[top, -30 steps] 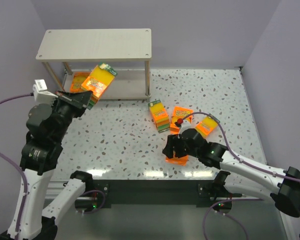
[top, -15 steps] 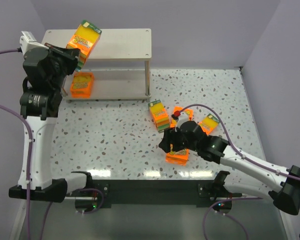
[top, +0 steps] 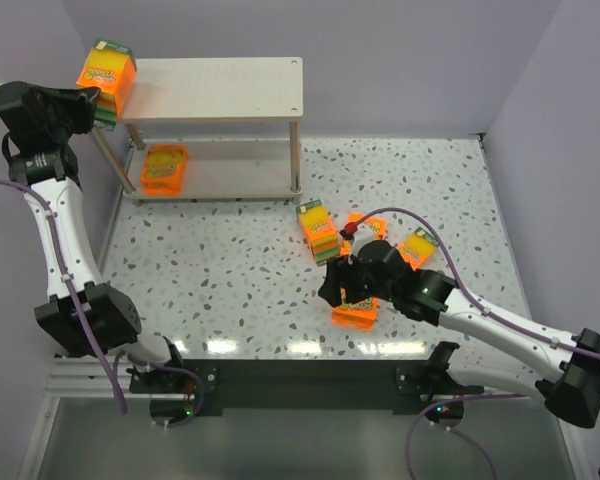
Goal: Place and organize the cleaning sponges onto the shelf
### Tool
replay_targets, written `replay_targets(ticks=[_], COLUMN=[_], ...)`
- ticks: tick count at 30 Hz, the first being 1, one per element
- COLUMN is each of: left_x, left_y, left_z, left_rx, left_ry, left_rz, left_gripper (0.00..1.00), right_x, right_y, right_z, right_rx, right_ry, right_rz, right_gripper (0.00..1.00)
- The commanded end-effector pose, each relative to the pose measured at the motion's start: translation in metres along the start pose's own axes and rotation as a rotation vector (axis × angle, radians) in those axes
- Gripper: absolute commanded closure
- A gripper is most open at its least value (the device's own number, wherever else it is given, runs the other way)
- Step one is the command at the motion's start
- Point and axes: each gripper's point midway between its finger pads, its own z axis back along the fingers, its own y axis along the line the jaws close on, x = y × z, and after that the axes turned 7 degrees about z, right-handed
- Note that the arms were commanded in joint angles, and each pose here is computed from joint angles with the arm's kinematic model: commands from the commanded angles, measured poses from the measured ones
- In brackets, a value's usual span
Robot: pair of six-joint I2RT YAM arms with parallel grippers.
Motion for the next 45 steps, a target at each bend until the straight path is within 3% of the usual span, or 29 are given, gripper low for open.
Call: replay_targets(ticks=[1, 9, 13, 25, 34, 41, 45], left_x=[0.000, 0.005, 0.017, 0.013, 0.013, 0.020, 0.014], left_y=[-0.023, -0.008, -0.023, -0.002, -0.016, -0.058, -0.061], left_z=[-0.009, -0.039, -0.050, -0.069, -0.068, -0.032, -0.023], left_rx=[-0.153, -0.174, -0.207, -0.143, -0.195, -0.307, -0.309], left_ry=[0.076, 0.085, 0.044, 0.025, 0.019, -0.028, -0.002], left_rz=[0.078, 0.236, 0.275, 0.320, 0.315, 0.234, 0.212], left_gripper=[1.00, 1.00, 1.00, 1.00, 0.99, 0.45, 0.35], right_x=[0.011, 0.010, 0.008, 0.007, 0.006, 0.006, 0.007], right_y=[0.002, 0.004, 0.004, 0.002, 0.000, 0.001, 0.001], right_z=[0.000, -0.004, -0.006, -0.007, -0.005, -0.002, 0.001], right_rx=[-0.001, 0.008, 0.012, 0.006, -0.003, 0.002, 0.001], right_ry=[-0.018, -0.011, -0.006, -0.007, -0.009, -0.017, -0.019], right_rz=[0.023, 0.028, 0.031, 0.037, 0.031, 0.021, 0.018], right_gripper=[0.33, 0.33, 0.33, 0.33, 0.32, 0.31, 0.30])
